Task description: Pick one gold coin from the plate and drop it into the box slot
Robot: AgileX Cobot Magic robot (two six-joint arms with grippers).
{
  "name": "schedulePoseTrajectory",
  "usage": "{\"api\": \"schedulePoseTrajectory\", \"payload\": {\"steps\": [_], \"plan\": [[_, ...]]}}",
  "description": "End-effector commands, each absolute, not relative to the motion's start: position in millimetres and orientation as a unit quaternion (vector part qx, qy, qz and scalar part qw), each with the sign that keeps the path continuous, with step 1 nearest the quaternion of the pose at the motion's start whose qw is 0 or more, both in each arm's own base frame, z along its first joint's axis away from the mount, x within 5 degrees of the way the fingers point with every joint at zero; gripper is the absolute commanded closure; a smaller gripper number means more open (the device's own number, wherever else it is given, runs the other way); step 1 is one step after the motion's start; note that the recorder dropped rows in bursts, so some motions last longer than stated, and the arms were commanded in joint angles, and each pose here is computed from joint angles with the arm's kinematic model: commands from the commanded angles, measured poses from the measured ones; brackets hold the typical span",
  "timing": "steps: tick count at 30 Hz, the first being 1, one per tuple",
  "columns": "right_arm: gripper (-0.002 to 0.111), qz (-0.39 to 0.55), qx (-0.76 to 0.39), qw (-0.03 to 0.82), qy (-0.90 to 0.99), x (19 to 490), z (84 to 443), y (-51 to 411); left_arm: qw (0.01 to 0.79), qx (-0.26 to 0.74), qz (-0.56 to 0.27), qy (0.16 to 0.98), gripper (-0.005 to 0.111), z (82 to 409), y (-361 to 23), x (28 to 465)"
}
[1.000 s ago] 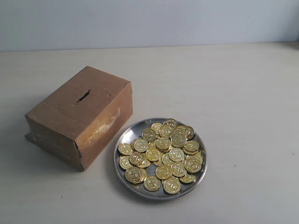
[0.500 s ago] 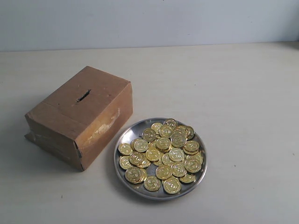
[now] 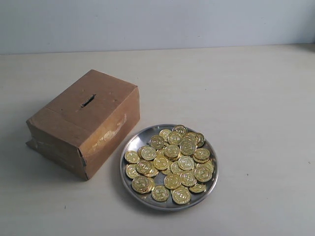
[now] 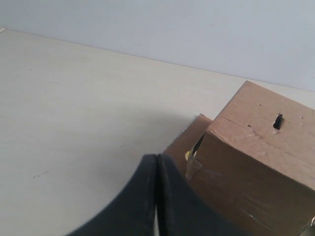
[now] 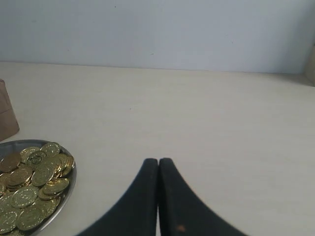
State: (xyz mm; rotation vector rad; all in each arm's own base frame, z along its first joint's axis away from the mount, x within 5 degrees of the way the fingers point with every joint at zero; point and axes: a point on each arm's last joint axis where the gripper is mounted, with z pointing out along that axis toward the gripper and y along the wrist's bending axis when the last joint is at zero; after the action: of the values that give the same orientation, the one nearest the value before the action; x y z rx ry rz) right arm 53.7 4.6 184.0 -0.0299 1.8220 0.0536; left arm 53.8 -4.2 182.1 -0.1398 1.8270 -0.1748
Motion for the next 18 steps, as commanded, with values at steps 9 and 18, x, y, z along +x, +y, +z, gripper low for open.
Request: {"api": "schedulePoseTrajectory", "payload": {"steps": [9, 18], "plan": [[0.108, 0.025, -0.009, 0.616, 0.787, 53.7, 183.4, 4.6, 0.607, -0.06, -0.077, 0.789, 0.107, 182.4, -4.3, 53.4], [0.108, 0.025, -0.009, 0.616, 0.787, 53.7, 183.4, 4.6, 0.607, -0.06, -0.077, 0.789, 0.107, 182.4, -4.3, 53.4]]}}
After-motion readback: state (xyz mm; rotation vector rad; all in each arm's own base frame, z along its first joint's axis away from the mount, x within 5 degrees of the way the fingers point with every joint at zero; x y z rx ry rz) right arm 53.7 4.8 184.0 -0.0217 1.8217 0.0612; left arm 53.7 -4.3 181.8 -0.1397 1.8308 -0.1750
